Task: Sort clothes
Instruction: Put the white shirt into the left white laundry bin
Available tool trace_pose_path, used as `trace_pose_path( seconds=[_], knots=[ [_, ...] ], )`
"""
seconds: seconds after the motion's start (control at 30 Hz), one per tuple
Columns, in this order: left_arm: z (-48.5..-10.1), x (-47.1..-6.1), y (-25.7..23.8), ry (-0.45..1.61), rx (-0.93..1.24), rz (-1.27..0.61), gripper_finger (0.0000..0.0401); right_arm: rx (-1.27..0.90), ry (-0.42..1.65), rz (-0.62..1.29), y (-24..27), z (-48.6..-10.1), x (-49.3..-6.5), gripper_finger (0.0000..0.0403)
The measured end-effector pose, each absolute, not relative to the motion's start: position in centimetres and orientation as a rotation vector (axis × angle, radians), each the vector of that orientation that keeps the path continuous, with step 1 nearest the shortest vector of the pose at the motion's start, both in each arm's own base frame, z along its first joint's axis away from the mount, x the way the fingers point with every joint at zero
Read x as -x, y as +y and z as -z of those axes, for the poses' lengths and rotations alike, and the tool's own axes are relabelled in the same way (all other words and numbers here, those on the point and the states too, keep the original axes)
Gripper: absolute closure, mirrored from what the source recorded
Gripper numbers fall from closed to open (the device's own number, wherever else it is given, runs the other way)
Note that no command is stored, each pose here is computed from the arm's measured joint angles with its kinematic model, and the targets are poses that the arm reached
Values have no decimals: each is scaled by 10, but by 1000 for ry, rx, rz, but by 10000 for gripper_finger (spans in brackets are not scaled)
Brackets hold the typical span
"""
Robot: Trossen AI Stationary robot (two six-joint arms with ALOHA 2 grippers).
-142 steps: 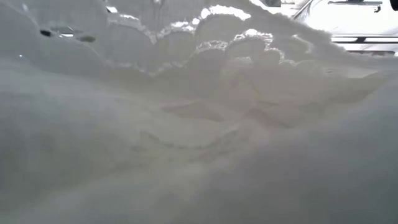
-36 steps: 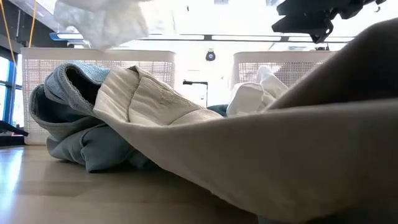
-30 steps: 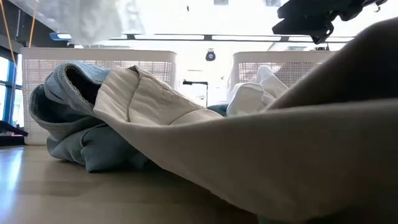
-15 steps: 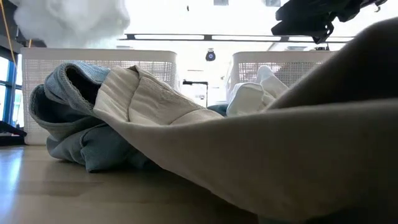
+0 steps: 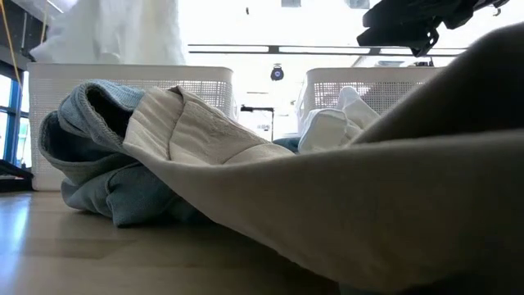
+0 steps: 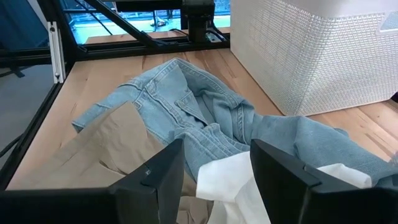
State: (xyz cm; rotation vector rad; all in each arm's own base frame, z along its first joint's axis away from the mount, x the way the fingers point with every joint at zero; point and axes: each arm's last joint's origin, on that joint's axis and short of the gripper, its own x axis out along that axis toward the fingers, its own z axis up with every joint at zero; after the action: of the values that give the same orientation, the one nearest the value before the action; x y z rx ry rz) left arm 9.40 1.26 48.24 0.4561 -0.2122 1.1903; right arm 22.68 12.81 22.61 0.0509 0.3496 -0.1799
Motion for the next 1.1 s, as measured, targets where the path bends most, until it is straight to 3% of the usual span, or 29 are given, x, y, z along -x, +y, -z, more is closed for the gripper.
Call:
trace_pose_path(
  seconds=[0.23, 0.4, 0.6, 0.77, 1.1],
  knots=[
    [-436, -135, 39, 57, -428, -1096, 400, -43, 362, 202, 115, -226, -235, 229],
    [-388, -153, 83, 351, -240, -1070, 400, -69, 389, 167, 102, -225, -242, 229],
    [-333, -178, 126, 674, 48, -908, 398, -45, 408, 134, 96, -224, -245, 229],
    [-288, -201, 154, 906, 151, -871, 397, -44, 416, 137, 94, -224, -245, 229],
    [-210, -228, 195, 1163, 308, -774, 395, -82, 447, 142, 94, -221, -244, 229]
  ],
)
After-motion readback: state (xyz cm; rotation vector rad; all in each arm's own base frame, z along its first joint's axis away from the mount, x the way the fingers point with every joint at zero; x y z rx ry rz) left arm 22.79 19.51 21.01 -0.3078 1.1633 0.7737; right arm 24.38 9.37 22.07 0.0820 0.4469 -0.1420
